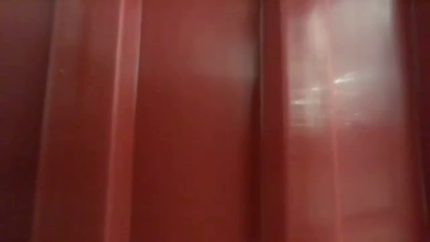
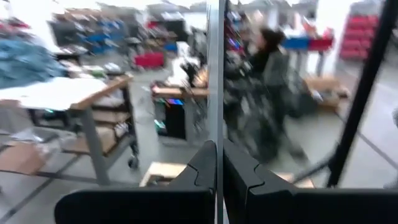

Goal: Sort blocks
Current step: Assemble the bin divider into the red bin

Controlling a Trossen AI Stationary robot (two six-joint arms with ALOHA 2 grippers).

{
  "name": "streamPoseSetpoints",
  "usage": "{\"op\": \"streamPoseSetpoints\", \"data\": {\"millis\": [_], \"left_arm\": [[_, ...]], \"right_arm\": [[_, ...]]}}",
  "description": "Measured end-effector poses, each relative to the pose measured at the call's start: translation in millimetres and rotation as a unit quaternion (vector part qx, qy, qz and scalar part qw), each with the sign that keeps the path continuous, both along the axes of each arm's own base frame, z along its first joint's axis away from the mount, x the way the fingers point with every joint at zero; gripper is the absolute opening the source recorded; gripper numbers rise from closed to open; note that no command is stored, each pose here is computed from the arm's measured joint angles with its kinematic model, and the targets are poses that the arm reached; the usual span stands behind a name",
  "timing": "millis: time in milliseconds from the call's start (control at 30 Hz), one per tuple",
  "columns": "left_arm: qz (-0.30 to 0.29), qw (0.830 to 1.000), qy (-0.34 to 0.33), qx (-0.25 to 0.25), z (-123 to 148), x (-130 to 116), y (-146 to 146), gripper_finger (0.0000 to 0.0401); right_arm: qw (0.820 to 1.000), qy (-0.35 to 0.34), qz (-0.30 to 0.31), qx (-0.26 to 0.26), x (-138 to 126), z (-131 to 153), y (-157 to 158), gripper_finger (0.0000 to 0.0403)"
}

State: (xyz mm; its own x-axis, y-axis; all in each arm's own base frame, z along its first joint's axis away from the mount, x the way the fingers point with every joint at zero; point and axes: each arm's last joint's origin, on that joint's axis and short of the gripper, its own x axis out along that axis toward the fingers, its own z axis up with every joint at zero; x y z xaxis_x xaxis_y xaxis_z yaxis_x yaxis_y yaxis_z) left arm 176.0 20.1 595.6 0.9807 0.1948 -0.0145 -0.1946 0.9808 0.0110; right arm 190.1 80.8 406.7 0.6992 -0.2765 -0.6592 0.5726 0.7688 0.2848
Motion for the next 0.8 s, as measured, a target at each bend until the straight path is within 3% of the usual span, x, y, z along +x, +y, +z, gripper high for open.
{"op": "streamPoseSetpoints", "data": {"millis": [133, 367, 567, 800], "left_arm": [[0.038, 0.999, -0.03, -0.002, 8, -19, 0, 0.0], [0.047, 0.998, -0.035, -0.012, 8, -23, 0, 0.0], [0.047, 0.998, -0.03, -0.004, 7, -20, 1, 0.0], [0.049, 0.998, -0.029, -0.001, 7, -20, 1, 0.0]], "right_arm": [[0.998, 0.0, 0.052, 0.038, 66, -42, 2, 0.0], [0.992, 0.099, 0.076, 0.033, 139, -71, -73, 0.0], [0.978, 0.143, 0.141, 0.047, 178, -82, -131, 0.0], [0.954, 0.237, 0.183, 0.027, 198, -85, -157, 0.0]]}}
